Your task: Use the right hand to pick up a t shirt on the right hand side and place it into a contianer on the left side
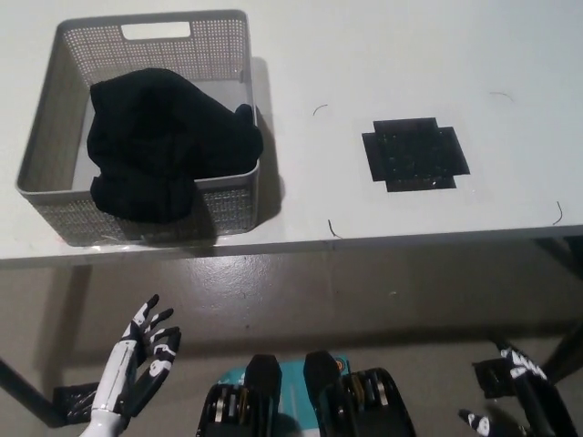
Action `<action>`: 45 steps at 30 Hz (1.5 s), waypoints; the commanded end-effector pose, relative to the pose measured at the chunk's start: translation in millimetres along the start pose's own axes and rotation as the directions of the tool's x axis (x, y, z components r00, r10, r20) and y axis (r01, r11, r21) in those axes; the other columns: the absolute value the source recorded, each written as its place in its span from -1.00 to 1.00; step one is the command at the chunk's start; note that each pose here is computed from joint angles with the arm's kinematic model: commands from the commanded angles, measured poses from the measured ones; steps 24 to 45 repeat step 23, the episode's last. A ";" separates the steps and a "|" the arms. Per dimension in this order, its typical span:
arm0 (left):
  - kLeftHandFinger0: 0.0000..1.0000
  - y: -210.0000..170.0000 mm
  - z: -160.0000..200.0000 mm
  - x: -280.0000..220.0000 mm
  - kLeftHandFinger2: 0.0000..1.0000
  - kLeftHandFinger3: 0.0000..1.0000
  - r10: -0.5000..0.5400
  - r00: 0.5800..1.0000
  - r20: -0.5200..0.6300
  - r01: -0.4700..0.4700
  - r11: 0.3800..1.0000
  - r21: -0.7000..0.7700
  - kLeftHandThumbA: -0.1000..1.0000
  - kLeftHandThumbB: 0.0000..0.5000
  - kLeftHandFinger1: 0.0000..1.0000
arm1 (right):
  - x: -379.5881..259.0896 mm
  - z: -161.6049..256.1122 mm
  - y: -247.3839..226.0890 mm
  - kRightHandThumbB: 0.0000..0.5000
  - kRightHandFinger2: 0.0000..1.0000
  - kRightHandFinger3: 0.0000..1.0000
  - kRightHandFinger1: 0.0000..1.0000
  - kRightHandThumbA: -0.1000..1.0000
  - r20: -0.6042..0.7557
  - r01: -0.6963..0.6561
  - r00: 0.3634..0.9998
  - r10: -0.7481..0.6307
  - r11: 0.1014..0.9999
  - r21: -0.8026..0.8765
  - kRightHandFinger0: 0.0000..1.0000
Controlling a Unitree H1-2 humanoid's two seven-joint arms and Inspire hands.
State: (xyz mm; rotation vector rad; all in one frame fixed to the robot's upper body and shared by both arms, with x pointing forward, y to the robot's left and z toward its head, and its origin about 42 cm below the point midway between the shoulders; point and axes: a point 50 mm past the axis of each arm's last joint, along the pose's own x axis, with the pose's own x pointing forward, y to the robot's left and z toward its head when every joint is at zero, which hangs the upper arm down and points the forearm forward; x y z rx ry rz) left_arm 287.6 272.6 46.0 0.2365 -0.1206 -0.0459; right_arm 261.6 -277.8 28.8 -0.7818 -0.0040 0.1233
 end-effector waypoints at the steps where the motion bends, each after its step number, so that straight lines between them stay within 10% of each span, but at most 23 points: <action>1: 0.41 13.1 10.7 2.2 0.81 1.00 0.030 0.997 0.067 -0.030 1.000 0.000 0.44 0.14 0.60 | -3.3 7.2 -10.3 -0.26 1.00 1.00 1.00 0.95 0.128 0.088 0.988 -0.081 0.995 -0.044 1.00; 45: 0.37 12.9 10.1 -0.3 0.76 1.00 0.029 0.998 0.064 -0.030 0.999 0.019 0.46 0.12 0.55 | -5.4 1.0 -12.8 -0.36 1.00 1.00 1.00 0.95 0.131 0.091 0.988 -0.083 0.994 -0.056 1.00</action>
